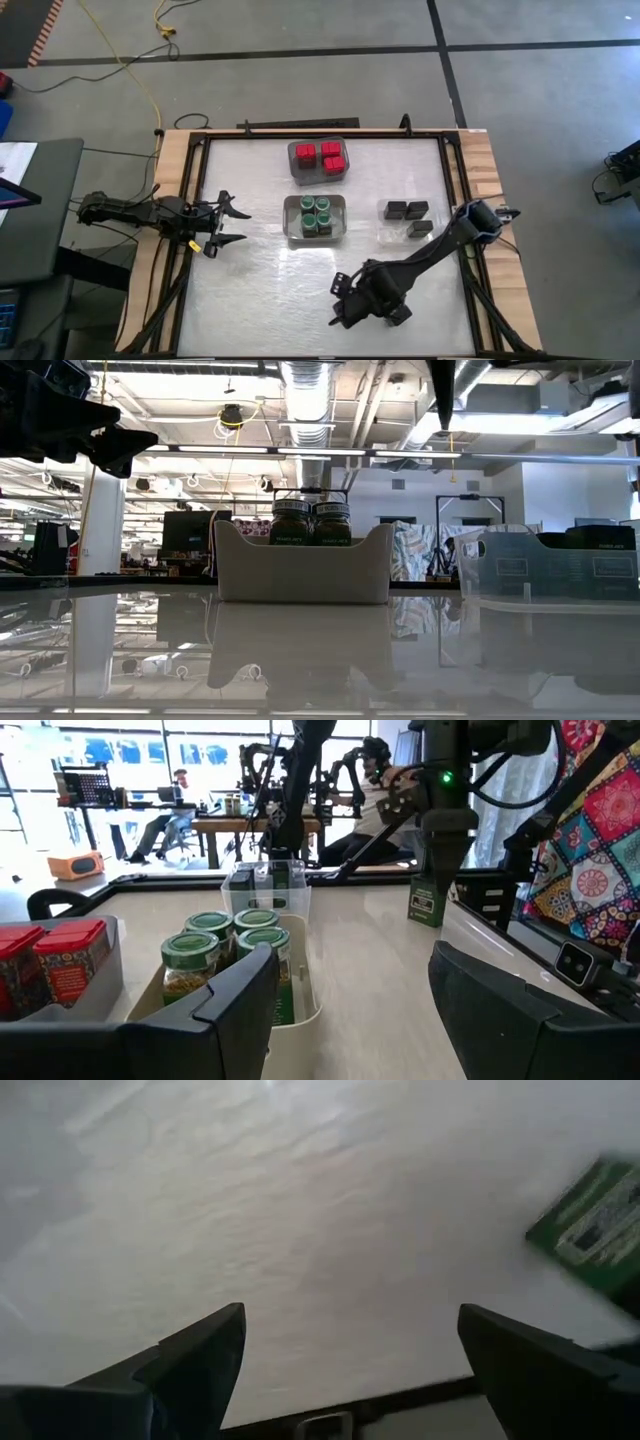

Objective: Sort spices by type
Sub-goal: Put the black spice can into the transparent bin

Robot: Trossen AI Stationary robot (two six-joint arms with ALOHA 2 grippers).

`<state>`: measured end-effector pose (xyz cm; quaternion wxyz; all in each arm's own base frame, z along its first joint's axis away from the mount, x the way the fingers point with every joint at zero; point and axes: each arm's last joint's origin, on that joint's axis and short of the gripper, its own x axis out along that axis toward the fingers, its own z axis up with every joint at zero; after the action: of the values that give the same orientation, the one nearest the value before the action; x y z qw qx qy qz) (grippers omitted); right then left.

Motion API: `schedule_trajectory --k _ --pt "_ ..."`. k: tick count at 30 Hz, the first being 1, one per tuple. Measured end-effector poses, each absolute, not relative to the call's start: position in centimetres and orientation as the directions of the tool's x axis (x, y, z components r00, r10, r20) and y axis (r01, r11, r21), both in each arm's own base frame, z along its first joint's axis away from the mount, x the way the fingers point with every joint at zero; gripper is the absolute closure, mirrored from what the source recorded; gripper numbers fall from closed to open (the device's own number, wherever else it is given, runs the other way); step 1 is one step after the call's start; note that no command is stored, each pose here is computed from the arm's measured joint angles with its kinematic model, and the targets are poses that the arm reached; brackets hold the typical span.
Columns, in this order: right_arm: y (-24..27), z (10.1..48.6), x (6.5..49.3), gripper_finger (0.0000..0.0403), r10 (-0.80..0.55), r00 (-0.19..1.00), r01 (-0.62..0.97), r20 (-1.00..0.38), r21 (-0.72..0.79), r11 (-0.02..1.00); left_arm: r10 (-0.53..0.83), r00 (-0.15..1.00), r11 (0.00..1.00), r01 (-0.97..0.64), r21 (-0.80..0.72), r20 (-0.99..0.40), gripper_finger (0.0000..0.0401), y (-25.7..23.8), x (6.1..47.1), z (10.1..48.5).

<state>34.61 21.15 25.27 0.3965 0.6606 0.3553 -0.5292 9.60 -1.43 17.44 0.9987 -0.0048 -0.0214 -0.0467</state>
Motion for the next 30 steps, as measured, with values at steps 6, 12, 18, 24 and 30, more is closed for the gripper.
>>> schedule_trajectory --k 6,12,18,24,30 --pt "20.7 25.2 34.1 0.0012 -0.008 0.143 0.717 -0.990 0.109 -0.689 -0.093 0.995 0.996 0.093 -0.007 0.043 0.0154 -1.4 9.6 17.4" --pt "21.7 25.1 32.7 0.0012 -0.039 0.086 0.555 -0.996 0.080 -0.828 -0.093 0.995 0.996 0.093 -0.007 0.043 0.0154 -1.4 9.6 17.4" --pt "21.7 25.0 32.7 0.0012 -0.041 0.084 0.553 -0.996 0.081 -0.829 -0.093 0.995 0.996 0.093 -0.007 0.043 0.0154 -1.4 9.6 17.4" --pt "21.5 25.0 32.8 0.0012 -0.042 0.083 0.548 -0.996 0.081 -0.832 -0.093 0.995 0.996 0.094 -0.007 0.044 0.0154 -1.4 9.6 17.4" --pt "21.6 25.0 32.8 0.0012 -0.039 0.086 0.621 -0.995 0.085 -0.779 -0.091 0.995 0.996 0.092 -0.008 0.043 0.0154 -1.4 9.6 17.4"
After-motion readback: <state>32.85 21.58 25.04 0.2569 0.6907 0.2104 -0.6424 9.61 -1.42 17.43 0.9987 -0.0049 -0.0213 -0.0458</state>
